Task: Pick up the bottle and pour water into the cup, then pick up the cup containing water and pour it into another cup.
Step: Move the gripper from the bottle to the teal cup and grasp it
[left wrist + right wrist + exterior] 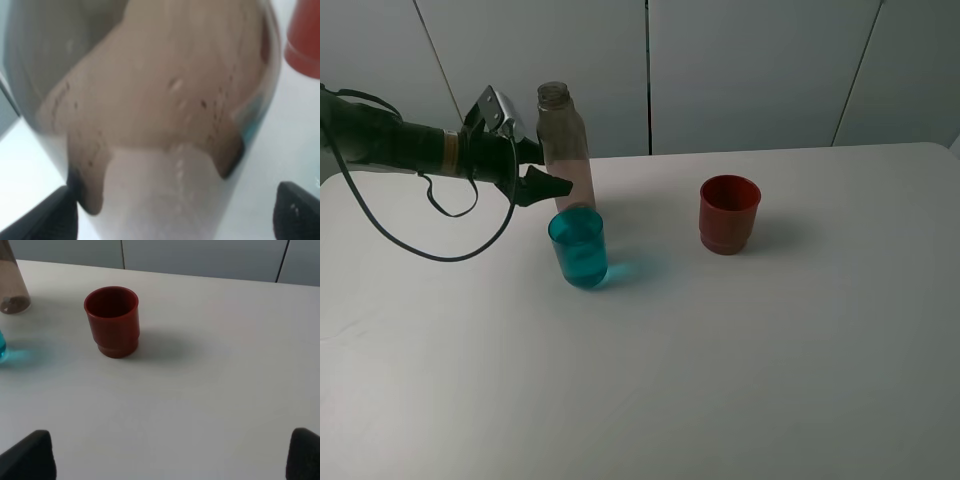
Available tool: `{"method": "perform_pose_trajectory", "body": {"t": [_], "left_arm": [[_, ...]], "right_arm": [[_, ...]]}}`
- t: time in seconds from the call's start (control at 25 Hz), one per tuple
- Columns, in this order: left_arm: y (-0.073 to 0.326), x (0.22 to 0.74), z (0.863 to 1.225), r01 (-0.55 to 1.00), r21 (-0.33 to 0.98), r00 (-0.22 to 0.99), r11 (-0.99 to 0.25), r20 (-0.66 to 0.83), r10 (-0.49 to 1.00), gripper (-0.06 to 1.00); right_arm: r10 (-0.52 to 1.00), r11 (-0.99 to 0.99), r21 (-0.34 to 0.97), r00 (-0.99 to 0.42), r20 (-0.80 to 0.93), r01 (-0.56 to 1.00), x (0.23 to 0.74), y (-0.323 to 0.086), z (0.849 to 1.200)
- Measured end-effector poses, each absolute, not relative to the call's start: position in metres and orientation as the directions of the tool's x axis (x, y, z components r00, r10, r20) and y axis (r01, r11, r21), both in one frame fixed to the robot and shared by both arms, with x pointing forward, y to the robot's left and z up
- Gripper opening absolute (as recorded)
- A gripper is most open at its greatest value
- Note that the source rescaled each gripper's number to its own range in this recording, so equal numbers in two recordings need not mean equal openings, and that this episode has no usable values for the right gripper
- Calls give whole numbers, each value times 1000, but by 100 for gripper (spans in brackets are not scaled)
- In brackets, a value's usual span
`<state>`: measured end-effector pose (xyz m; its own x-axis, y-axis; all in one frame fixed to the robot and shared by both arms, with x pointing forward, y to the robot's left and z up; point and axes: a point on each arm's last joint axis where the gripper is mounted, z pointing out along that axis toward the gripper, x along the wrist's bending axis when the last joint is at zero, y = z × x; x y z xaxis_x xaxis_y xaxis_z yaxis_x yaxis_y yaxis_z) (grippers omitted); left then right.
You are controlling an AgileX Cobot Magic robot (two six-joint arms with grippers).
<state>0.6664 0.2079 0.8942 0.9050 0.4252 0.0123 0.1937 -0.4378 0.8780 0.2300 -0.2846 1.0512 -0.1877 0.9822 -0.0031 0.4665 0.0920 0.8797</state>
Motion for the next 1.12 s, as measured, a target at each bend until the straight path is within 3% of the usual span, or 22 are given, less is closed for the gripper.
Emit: {"method": "perform_pose_trajectory", "body": {"t": [0.56,1.12], "left_arm": [[226,657,906,331,832,867,-445,-82,491,97],[249,602,921,419,796,820,-438,-125,558,97]], "right_arm": [[982,92,880,-188,-3,467,230,-285,1051],[982,92,880,-188,-3,467,230,-285,1051]]}}
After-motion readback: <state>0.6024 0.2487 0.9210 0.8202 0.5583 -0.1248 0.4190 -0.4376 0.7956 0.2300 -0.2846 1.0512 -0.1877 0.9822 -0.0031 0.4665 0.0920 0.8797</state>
